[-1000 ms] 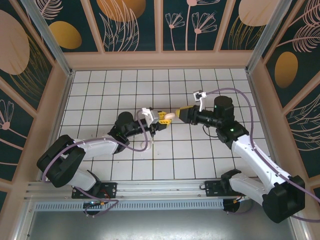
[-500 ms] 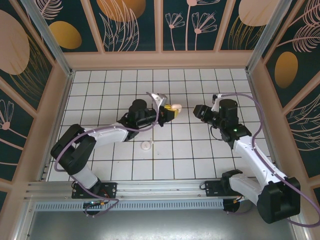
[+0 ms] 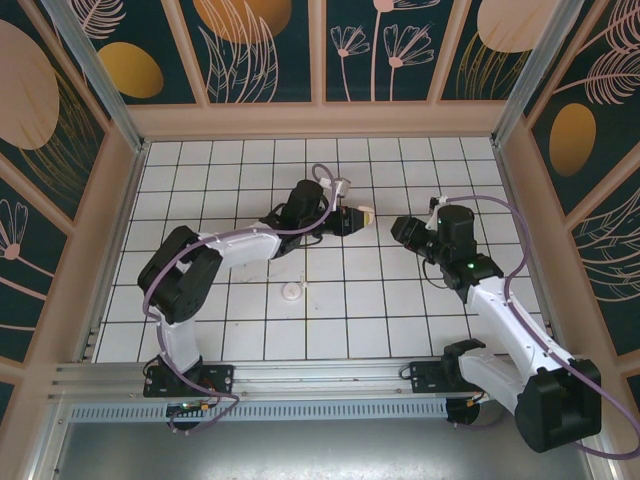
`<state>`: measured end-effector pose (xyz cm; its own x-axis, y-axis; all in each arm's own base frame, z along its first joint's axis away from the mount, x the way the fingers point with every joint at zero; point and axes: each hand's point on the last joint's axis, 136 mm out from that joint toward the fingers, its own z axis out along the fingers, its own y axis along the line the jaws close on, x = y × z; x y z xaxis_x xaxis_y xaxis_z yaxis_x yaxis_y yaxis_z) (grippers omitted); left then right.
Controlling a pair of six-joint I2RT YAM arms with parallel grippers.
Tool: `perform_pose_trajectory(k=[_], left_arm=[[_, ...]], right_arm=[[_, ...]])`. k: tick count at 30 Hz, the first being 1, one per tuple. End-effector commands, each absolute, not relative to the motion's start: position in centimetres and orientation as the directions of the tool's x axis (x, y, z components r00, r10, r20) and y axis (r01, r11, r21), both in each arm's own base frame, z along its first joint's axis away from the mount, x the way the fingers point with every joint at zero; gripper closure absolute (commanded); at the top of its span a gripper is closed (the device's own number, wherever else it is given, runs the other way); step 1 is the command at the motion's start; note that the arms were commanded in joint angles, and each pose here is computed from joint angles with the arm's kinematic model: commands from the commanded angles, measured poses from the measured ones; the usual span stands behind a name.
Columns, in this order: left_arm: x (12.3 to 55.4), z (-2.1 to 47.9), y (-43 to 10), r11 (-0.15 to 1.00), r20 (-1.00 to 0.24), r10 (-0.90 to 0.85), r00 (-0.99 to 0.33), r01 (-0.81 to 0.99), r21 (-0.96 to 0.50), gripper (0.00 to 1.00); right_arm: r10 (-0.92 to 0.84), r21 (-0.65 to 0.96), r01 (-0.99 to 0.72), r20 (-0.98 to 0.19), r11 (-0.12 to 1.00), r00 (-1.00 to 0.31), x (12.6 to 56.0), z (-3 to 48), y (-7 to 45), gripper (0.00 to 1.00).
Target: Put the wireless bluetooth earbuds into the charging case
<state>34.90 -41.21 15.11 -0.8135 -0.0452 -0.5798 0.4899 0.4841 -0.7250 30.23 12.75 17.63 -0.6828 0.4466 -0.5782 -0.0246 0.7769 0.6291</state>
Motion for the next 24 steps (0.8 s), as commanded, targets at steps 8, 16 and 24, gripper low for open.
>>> perform_pose_trajectory(k=[8, 16, 24], left_arm=[[35.8, 11.9, -42.1, 0.536, -0.427, -0.042, -0.903, 0.34, -0.773, 0.87], [35.7, 10.2, -42.1, 0.572, -0.382, -0.017, -0.924, 0.304, -0.762, 0.85], [35.3, 8.7, -42.2, 0.605, -0.328, 0.033, -0.944, 0.28, -0.745, 0.82]], right_arm=[[0.484, 0.632, 0.019, -0.574, 0.775, -0.661, 29.9, 16.9, 11.8, 0.56], [0.479, 0.63, 0.038, -0.548, 0.776, -0.686, 29.8, 16.2, 12.0, 0.56], [0.48, 0.637, 0.054, -0.52, 0.769, -0.707, 28.1, 15.1, 12.4, 0.56]])
